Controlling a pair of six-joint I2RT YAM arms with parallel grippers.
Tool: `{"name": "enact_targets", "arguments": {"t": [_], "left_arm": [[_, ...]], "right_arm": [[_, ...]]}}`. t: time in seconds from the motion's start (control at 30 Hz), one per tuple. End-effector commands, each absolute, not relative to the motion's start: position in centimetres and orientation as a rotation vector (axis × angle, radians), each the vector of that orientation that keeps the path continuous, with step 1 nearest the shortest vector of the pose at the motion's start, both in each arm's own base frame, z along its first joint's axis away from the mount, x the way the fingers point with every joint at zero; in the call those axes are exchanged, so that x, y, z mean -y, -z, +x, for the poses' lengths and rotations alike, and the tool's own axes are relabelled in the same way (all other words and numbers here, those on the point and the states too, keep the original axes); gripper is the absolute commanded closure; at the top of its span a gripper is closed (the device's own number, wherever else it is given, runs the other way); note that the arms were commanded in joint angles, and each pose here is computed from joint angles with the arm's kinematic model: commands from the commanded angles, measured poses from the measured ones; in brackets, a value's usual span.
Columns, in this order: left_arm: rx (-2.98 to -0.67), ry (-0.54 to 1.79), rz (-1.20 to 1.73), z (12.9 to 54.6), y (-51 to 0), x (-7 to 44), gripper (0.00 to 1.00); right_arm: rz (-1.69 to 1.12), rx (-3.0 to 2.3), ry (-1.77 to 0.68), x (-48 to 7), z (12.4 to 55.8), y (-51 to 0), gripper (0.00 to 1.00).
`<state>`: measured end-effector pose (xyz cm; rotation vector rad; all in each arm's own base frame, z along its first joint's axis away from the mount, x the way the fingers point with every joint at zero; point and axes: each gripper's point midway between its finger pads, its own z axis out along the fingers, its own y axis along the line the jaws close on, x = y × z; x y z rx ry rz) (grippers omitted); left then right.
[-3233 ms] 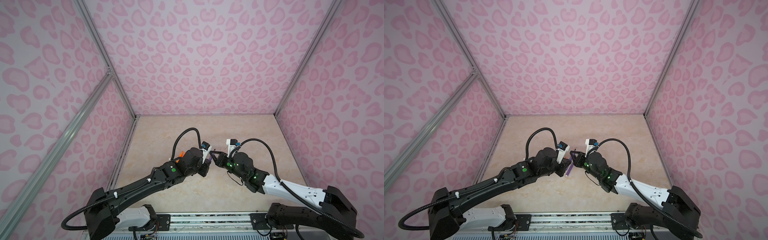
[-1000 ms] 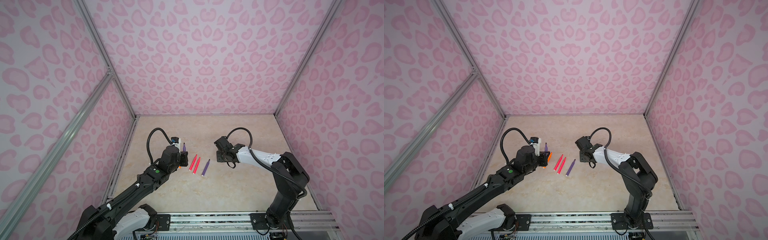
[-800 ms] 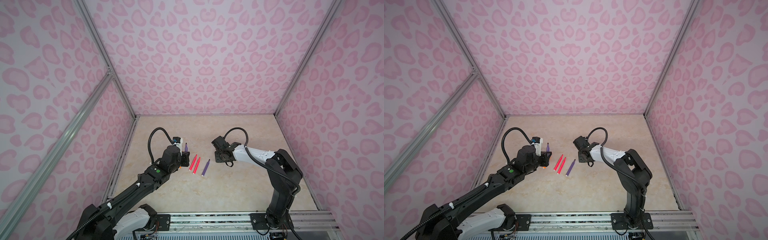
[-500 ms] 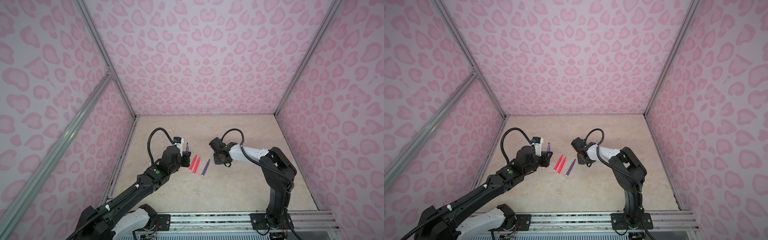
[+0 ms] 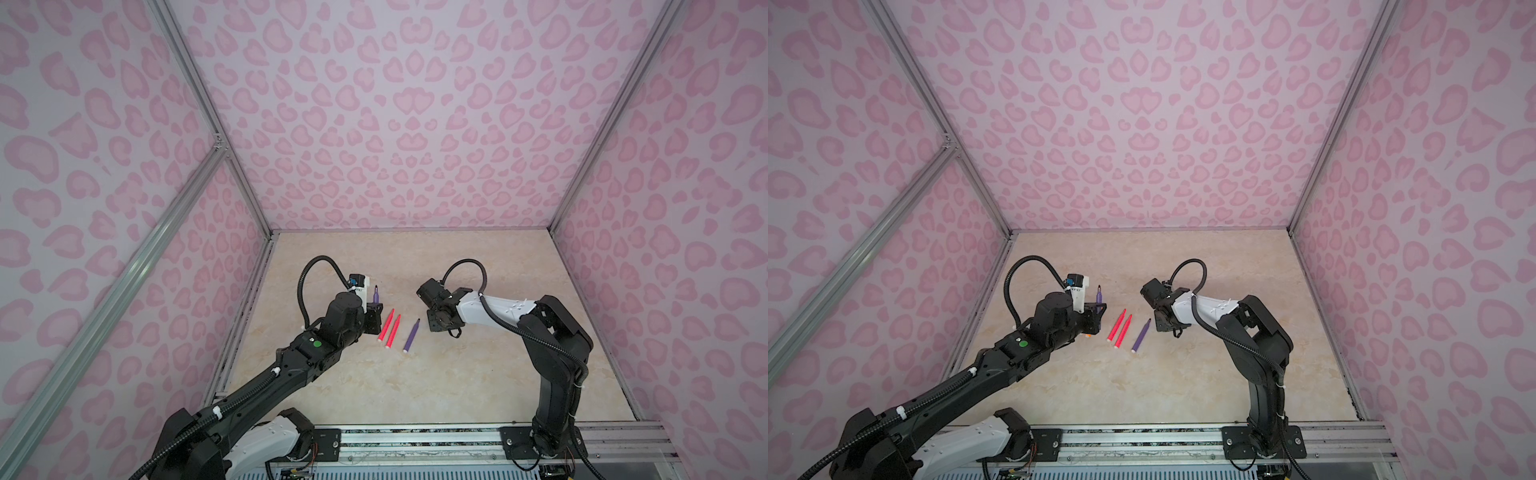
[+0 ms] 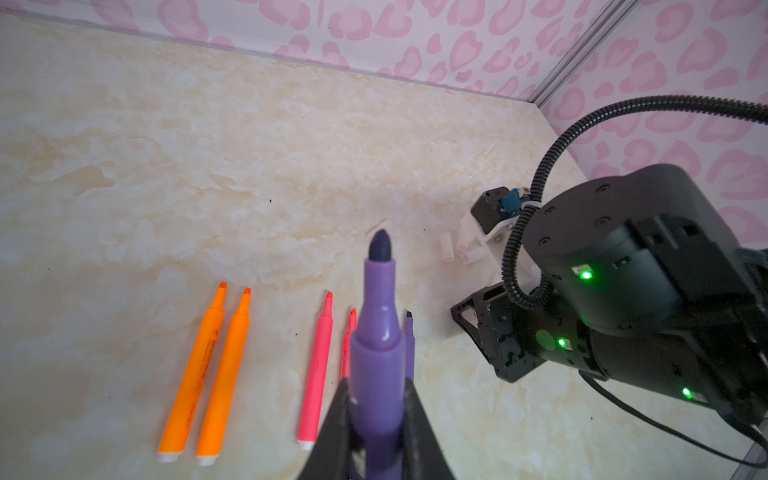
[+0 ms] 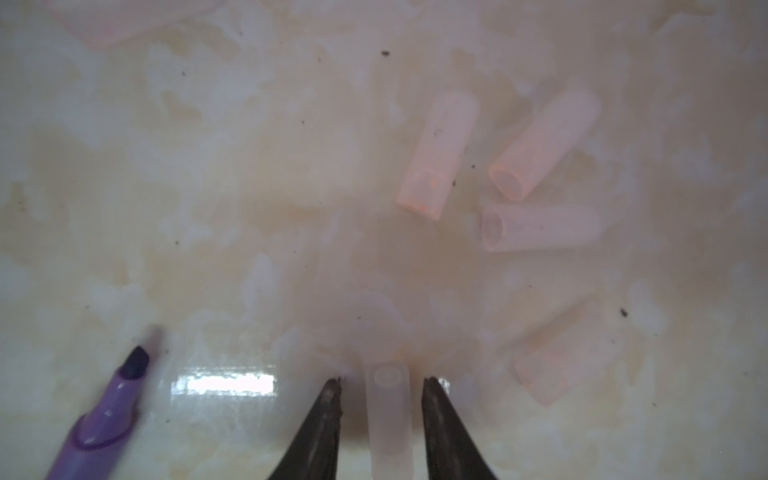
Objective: Insert the pens into the pen caps
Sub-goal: 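Lower the right gripper onto a pale pink cap and grasp it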
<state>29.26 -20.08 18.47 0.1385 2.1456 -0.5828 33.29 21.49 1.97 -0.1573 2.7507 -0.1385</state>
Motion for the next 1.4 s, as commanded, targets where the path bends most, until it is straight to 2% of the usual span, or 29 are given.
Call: {"name": "enact_targets", "arguments": {"t": [0.0, 0.7, 0.9, 1.03, 1.37], "left_arm": [[-2.108, 0.589, 0.141, 29.7, -19.5, 20.4, 0.97], [-2.089, 0.616, 0.19, 29.3, -19.9, 21.4, 0.97], [-2.086, 0.609, 0.191, 29.2, -20.0, 21.4, 0.97], [-2.082, 0.61, 0.195, 29.1, -20.1, 21.4, 0.97], [-2.078, 0.614, 0.201, 29.0, -20.2, 21.6, 0.97]], "right_arm": [[-0.149, -2.758, 0.181, -20.8, 33.0, -1.5, 0.65], [-0.086, -2.758, 0.136, -20.2, 32.8, -1.0, 0.8], [-0.08, -2.746, 0.096, -20.4, 32.5, -1.5, 0.74], [-0.081, -2.752, 0.102, -20.4, 32.5, -1.2, 0.75], [-0.056, -2.733, 0.096, -20.3, 32.6, -1.7, 0.86]]}}
